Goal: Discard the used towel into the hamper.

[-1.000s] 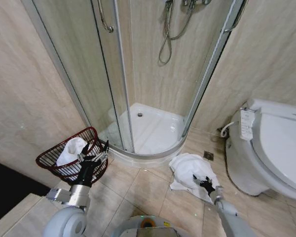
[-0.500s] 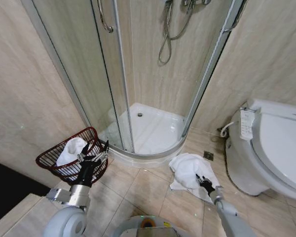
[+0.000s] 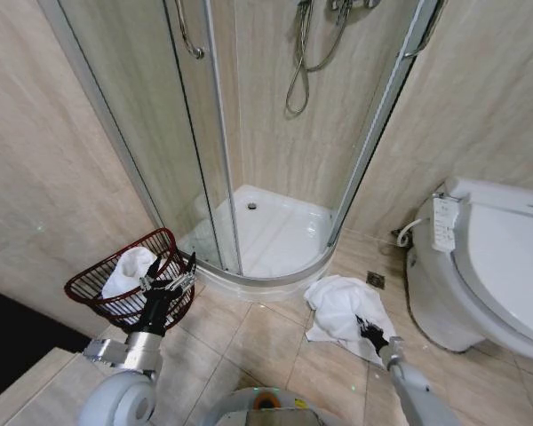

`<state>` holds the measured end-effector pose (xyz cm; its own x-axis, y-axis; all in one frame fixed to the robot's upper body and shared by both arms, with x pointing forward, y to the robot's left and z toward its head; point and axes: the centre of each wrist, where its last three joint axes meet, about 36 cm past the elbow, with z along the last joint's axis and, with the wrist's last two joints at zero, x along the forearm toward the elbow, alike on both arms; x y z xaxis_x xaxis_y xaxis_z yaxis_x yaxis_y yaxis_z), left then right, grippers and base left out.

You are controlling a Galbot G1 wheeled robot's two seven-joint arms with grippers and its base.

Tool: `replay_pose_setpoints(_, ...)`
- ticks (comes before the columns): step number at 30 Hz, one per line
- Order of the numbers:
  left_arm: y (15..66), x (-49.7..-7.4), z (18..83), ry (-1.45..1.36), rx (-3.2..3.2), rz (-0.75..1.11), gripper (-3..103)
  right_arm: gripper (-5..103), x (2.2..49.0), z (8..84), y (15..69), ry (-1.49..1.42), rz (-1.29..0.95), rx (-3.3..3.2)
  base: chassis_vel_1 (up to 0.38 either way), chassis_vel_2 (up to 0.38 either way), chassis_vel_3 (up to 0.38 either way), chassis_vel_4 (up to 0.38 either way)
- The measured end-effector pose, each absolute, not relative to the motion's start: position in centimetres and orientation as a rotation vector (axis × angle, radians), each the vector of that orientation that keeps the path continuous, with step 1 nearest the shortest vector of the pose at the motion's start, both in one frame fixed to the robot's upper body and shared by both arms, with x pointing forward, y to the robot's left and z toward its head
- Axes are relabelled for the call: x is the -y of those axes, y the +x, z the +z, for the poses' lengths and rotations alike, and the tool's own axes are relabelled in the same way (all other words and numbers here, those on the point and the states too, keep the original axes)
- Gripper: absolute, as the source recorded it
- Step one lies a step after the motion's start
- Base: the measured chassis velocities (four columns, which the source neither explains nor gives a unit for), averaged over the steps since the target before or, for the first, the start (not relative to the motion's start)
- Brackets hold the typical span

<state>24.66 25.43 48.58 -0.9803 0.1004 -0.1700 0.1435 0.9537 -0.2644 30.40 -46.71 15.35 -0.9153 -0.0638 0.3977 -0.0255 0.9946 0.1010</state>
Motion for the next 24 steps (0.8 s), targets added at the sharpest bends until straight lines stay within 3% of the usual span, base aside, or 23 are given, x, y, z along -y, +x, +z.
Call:
replay_pose_setpoints(9, 24.7, -25.4, 48.6, 0.185, -2.951, -0.416, 100, 7, 43.7, 20.5, 30.0, 0.155, -0.046, 2.991, 0.0, 0.0, 0.0, 0.0)
replay_pose_setpoints(24, 24.7, -25.4, 48.6, 0.185, -2.951, -0.416, 100, 7, 35.7, 41.7, 30.9, 0.306, -0.064, 3.463, 0.0, 0.0, 0.0, 0.0)
